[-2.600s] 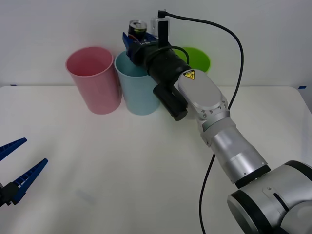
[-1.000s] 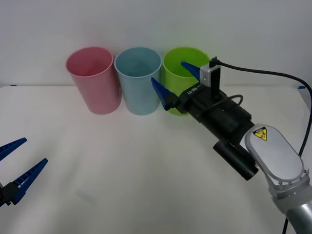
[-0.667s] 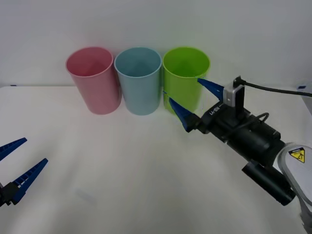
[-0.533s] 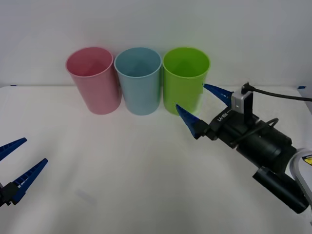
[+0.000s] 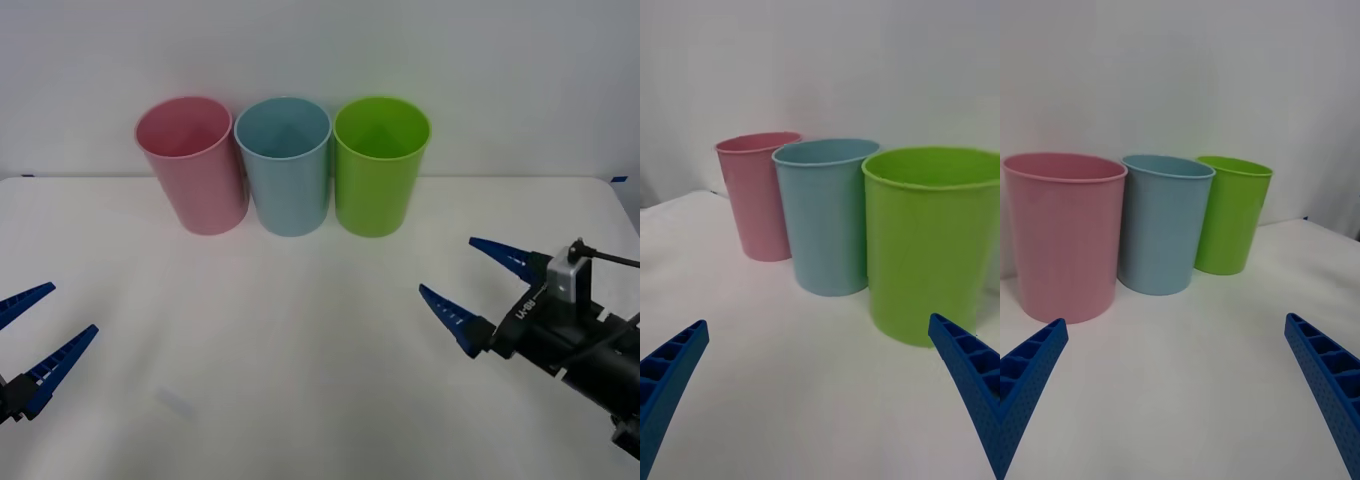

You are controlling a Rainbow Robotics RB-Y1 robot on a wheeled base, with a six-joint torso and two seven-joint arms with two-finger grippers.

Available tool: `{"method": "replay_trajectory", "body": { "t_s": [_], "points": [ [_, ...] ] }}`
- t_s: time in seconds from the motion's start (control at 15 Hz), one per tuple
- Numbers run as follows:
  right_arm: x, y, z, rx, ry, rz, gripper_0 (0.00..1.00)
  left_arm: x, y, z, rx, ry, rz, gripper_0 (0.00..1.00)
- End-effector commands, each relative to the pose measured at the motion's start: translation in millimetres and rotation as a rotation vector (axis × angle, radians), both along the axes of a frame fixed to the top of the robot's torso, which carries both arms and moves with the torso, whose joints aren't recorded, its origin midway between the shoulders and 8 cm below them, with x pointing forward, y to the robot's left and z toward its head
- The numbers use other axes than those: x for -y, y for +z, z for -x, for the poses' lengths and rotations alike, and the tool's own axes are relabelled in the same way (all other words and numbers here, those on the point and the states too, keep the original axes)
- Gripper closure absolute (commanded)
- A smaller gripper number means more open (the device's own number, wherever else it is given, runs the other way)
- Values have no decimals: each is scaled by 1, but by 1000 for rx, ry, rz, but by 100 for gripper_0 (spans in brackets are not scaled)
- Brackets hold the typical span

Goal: Grasp the object on the table and drop it into the matching bin: aluminum can to the light blue bin, PET bottle to the pink bin.

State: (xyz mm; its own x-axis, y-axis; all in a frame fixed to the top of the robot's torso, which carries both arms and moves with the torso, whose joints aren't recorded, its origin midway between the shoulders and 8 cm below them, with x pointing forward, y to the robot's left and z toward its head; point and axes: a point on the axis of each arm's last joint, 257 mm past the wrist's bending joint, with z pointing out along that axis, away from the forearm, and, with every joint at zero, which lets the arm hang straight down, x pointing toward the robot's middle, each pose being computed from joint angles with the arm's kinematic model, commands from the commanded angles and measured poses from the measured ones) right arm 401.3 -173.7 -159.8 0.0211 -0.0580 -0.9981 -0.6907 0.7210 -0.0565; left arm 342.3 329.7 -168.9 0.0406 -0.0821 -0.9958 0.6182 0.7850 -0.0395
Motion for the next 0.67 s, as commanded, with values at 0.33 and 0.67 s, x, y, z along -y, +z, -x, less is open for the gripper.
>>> {"method": "replay_trajectory", "body": {
  "t_s": [0.33, 0.67],
  "points": [
    [45, -24, 59, -8, 43, 83, 0, 0, 0, 0, 0, 0, 0, 0],
    [66, -30, 91, -18, 62, 119, 0, 0, 0, 0, 0, 0, 0, 0]
  ]
}}
